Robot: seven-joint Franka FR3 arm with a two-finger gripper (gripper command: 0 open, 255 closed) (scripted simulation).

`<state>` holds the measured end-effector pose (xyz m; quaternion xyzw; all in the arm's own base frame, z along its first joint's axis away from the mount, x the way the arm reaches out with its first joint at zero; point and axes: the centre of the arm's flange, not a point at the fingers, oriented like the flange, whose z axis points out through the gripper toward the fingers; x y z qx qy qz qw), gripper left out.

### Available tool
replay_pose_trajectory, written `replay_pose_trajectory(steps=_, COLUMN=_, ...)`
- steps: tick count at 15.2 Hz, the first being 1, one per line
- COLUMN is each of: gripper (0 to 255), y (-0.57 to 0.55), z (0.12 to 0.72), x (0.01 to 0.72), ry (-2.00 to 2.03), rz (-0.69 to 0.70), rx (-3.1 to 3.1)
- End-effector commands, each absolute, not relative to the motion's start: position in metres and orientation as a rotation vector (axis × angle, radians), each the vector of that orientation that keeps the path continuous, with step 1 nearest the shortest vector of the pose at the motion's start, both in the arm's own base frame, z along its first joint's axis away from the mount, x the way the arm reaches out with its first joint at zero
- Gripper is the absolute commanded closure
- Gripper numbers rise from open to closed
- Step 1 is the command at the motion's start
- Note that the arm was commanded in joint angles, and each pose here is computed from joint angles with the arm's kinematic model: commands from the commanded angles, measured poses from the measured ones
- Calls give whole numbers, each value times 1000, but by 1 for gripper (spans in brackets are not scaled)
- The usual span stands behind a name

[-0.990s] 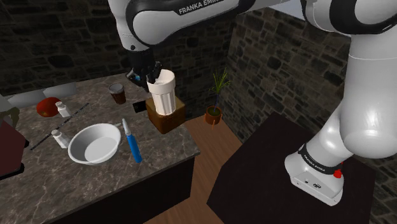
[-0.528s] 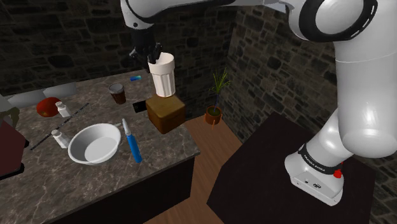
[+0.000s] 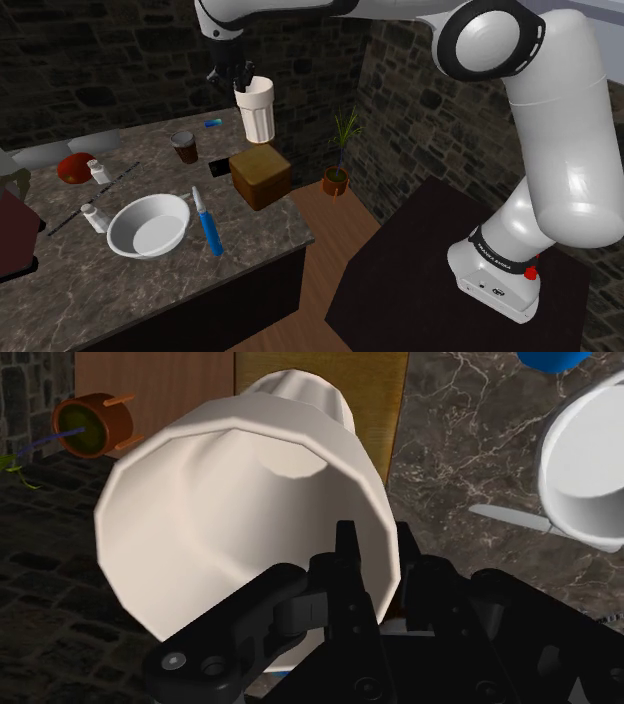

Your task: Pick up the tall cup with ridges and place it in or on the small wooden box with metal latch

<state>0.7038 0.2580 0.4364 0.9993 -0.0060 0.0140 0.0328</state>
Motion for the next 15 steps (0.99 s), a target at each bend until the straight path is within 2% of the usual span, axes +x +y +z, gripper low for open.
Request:
replay_pose_trajectory(steps=1, gripper=255, y=257, z=426, x=703, ry=-18, rz=45, rx=3076)
replay_pose_trajectory(steps=15, gripper=255, y=257, z=352, x=703, ry=-18, rz=45, rx=3076)
